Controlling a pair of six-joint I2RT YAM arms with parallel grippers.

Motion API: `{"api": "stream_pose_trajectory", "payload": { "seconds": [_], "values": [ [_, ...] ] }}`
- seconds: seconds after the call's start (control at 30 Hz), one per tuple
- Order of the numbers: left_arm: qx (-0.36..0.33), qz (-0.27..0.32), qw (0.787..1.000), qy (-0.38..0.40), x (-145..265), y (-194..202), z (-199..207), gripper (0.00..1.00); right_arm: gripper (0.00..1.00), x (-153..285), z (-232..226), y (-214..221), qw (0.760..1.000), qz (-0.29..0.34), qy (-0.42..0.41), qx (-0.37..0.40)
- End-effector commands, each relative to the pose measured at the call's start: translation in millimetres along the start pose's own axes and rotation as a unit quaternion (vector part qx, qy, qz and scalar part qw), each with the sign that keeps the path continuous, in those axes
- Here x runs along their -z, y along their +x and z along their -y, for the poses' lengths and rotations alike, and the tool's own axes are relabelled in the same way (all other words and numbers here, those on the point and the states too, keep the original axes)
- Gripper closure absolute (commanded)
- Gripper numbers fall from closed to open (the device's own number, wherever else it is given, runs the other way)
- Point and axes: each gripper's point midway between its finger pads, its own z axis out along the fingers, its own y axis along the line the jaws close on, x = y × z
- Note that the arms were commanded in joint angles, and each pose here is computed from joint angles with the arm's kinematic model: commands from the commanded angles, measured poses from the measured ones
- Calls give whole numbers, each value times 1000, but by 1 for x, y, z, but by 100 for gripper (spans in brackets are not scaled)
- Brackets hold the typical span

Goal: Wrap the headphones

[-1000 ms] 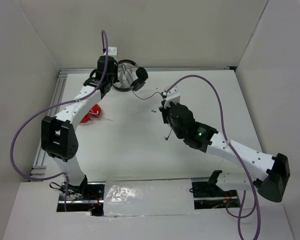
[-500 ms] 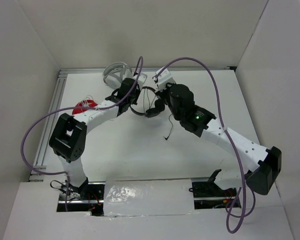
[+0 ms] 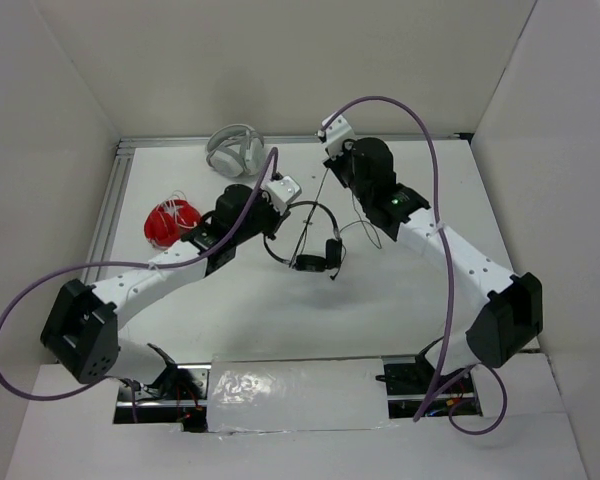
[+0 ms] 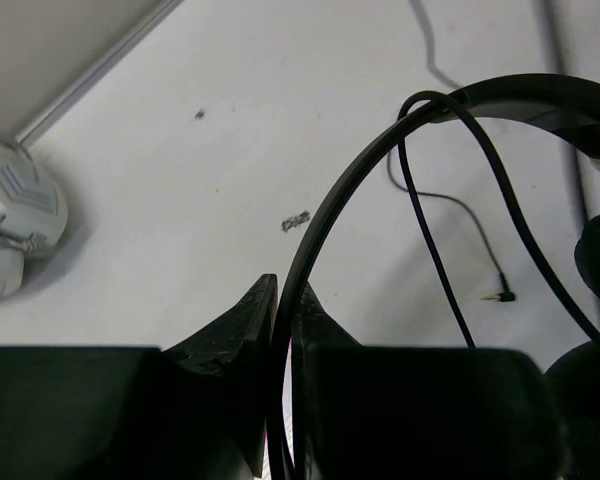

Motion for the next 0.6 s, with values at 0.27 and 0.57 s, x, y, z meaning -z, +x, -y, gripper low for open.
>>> {"api": "stream_pose_trajectory", "payload": {
  "seconds": [0.27, 0.57],
  "values": [
    [-5, 105, 993, 57, 46, -62, 24, 100, 99, -27, -12, 12, 994, 16, -85, -66],
    [-6, 170, 983, 74, 78, -111, 27, 100, 95, -34, -50, 38, 980, 1, -168, -104]
  ]
}}
